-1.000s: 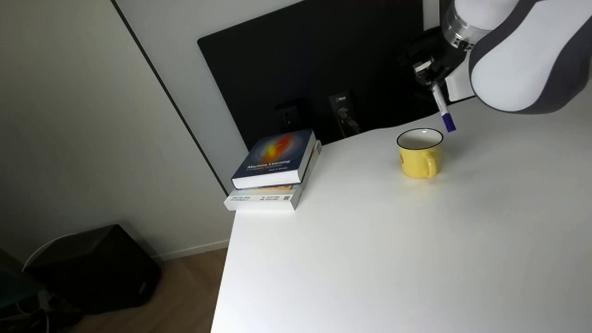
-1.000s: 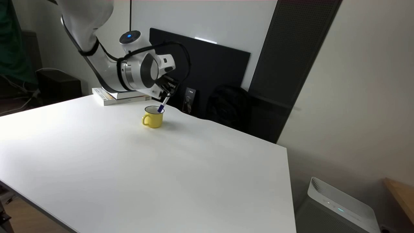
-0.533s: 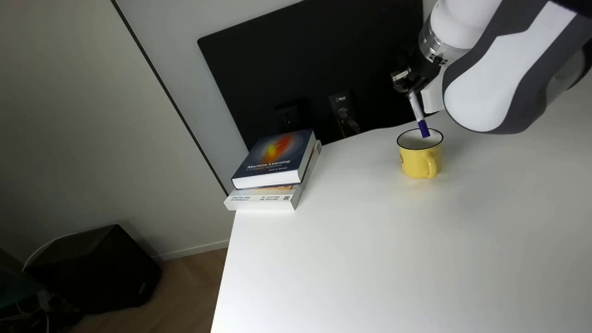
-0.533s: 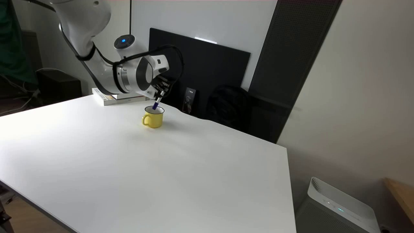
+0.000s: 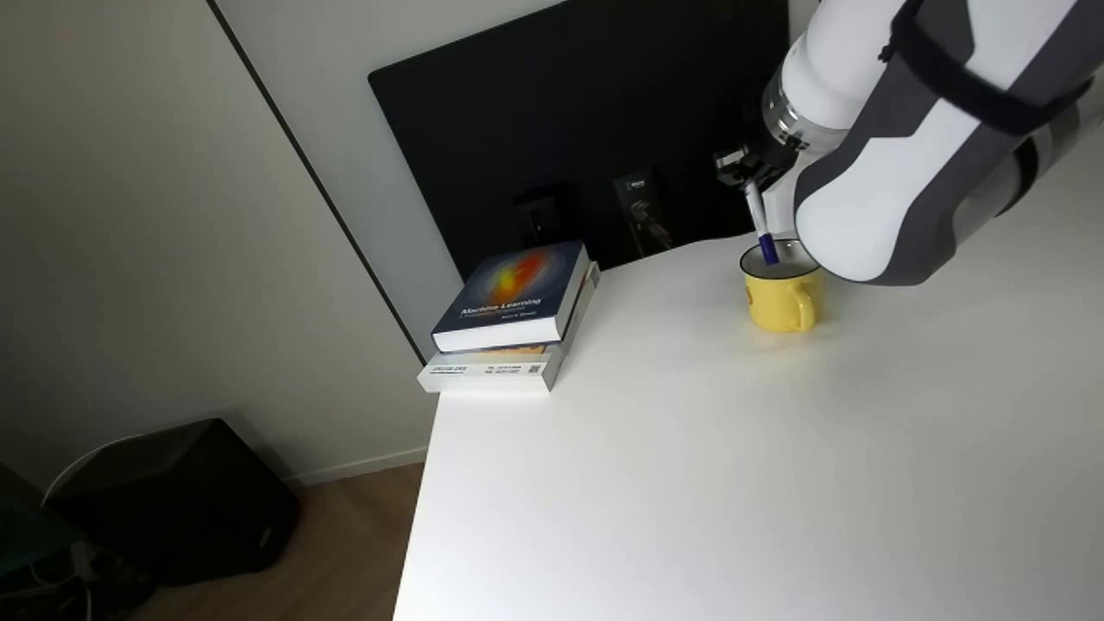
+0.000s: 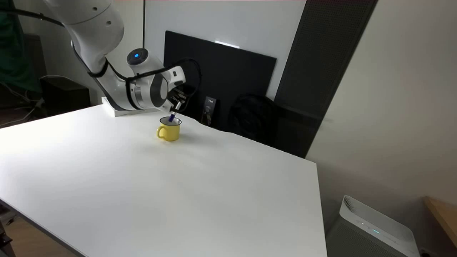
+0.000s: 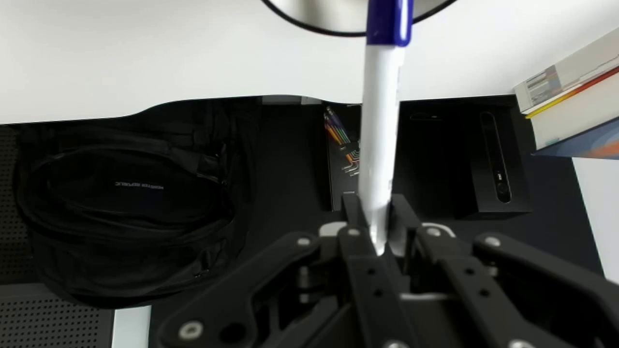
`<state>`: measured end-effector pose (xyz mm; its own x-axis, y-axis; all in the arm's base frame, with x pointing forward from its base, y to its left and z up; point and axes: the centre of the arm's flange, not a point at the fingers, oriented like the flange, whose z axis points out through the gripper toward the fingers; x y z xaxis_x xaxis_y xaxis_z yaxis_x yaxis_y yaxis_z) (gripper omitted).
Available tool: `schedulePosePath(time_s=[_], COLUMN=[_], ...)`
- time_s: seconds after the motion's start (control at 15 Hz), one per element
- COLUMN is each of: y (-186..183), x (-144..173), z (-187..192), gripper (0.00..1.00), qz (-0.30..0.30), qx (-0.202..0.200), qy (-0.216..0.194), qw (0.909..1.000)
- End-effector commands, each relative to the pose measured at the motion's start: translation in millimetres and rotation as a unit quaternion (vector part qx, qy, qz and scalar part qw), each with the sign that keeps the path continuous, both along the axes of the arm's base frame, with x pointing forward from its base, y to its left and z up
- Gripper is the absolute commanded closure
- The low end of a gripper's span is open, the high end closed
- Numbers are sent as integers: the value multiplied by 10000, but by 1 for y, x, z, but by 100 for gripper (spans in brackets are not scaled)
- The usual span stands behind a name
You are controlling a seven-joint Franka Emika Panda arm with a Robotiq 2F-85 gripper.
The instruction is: Put the marker in the mug
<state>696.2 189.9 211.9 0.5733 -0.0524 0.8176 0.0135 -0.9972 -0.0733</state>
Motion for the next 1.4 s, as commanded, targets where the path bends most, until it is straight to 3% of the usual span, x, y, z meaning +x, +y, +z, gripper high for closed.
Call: schedulePosePath(time_s=[0.0,0.33,0.4,0.53,1.0,1.33], y=[-1,-7,-8,-11,-28,-58], x=[7,5,6,7,8,5], z=[-14,-27,-28,-31,-24,1], gripper=[96,92,57,51,3,0], qz=[-99,-268,-289,-340,-480,-616], qx=[50,12,-11,-44,-246,-352], qy=[-95,108,192,292,726,1236], qw=[9999,9996,9994,9990,9959,9898])
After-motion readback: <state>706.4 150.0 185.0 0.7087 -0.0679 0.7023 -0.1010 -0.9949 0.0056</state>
